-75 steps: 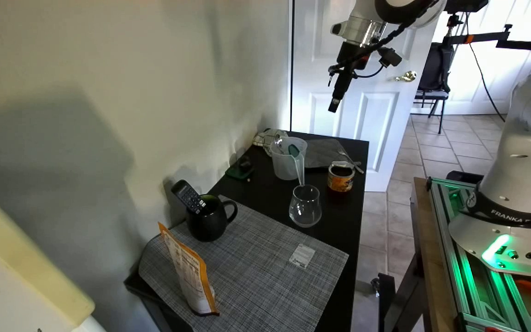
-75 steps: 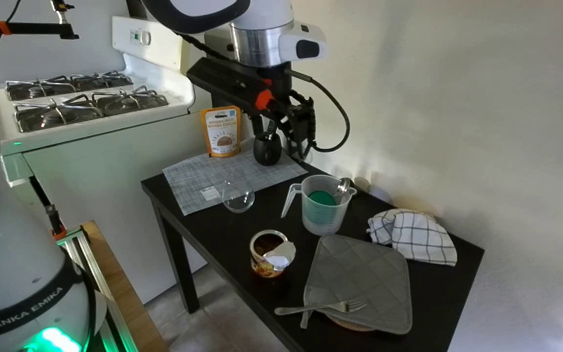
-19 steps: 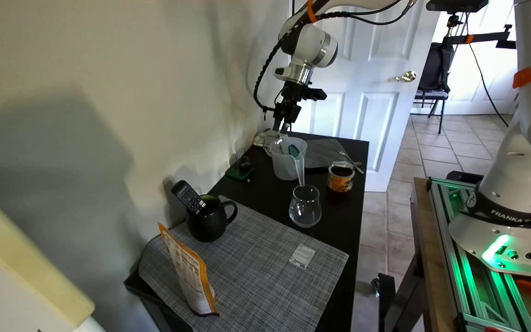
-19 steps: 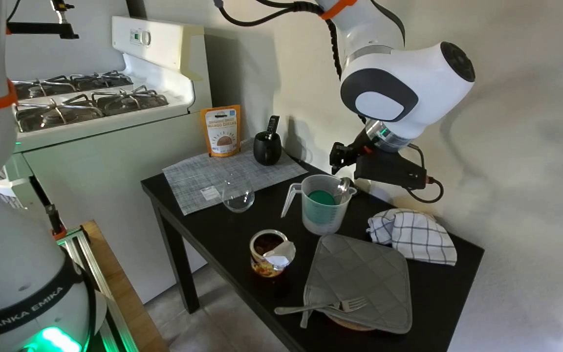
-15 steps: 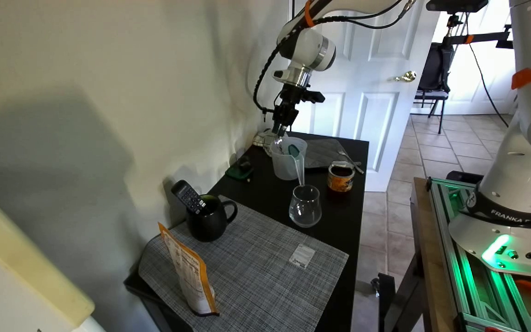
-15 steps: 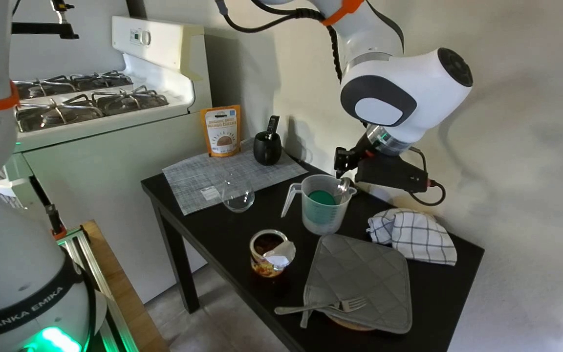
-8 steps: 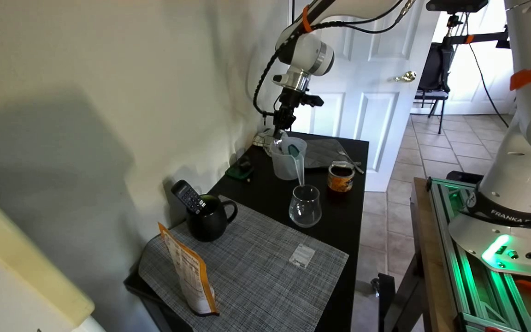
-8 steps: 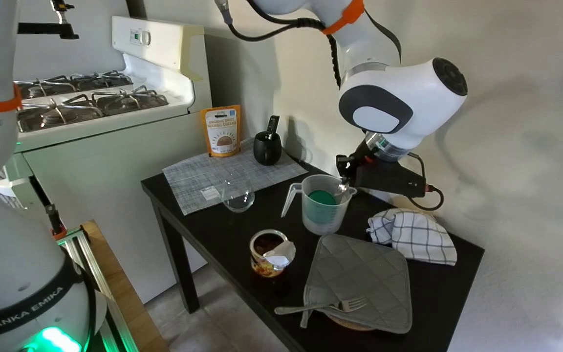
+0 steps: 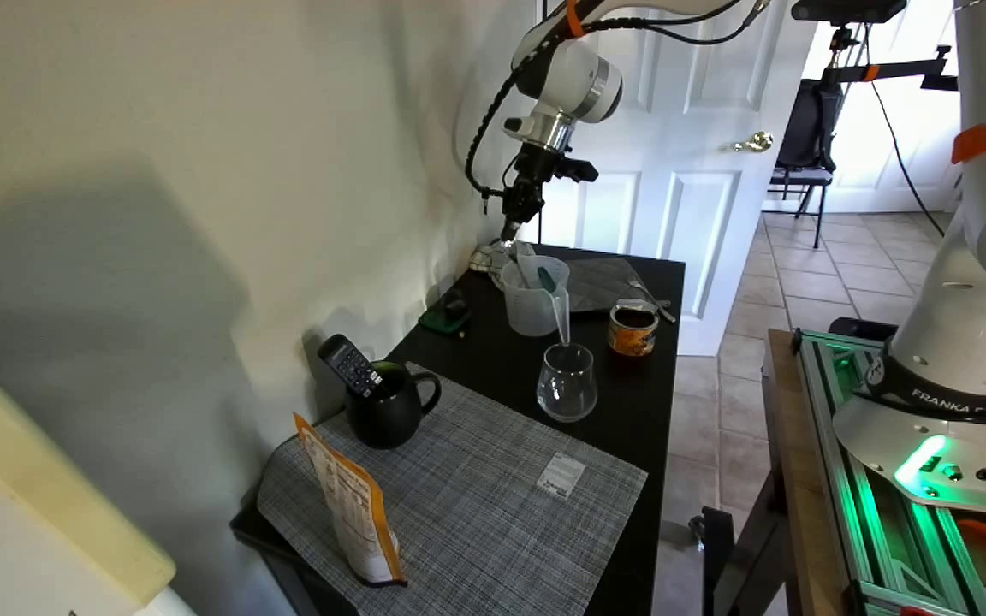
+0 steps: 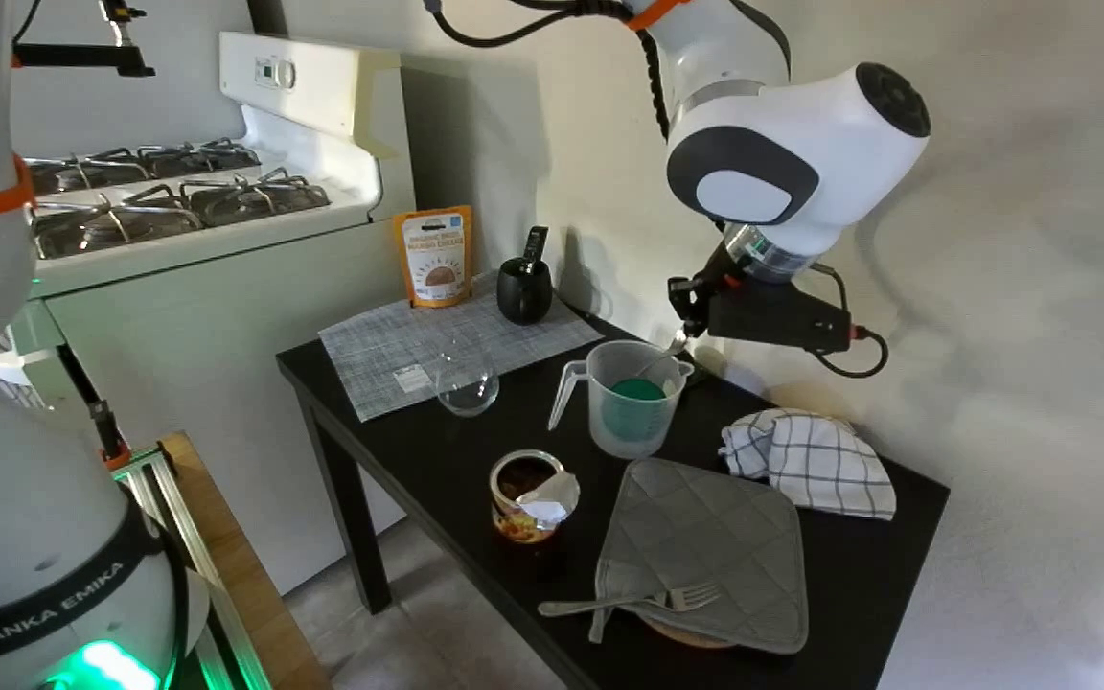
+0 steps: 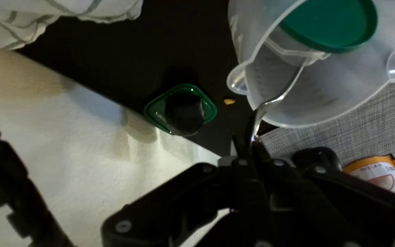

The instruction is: Put the spoon onto the grey mat

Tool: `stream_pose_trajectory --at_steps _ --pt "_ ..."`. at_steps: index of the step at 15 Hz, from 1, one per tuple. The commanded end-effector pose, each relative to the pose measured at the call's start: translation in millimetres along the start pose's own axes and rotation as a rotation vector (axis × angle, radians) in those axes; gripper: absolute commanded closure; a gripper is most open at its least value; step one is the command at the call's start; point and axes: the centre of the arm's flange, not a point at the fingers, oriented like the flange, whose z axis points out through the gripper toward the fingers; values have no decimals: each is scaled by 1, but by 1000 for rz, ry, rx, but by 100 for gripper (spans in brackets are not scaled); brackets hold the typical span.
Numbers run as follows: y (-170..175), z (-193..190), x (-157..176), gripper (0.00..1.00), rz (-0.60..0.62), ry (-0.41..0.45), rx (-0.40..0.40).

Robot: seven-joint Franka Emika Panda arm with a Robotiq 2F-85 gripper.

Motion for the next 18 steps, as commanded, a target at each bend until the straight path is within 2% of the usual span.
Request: stream_pose_trajectory --at_steps 1,5,7,11,16,18 --pt "-18 -37 15 99 -64 28 -75" --pt "-28 -78 30 99 -99 62 -155" --pt "-33 -100 31 99 -105 64 -160" --pt "-35 -140 13 99 -67 47 -185" --pt "-32 -158 -51 99 -9 -119 -78" --pt "-33 -160 -74 99 24 -156 -44"
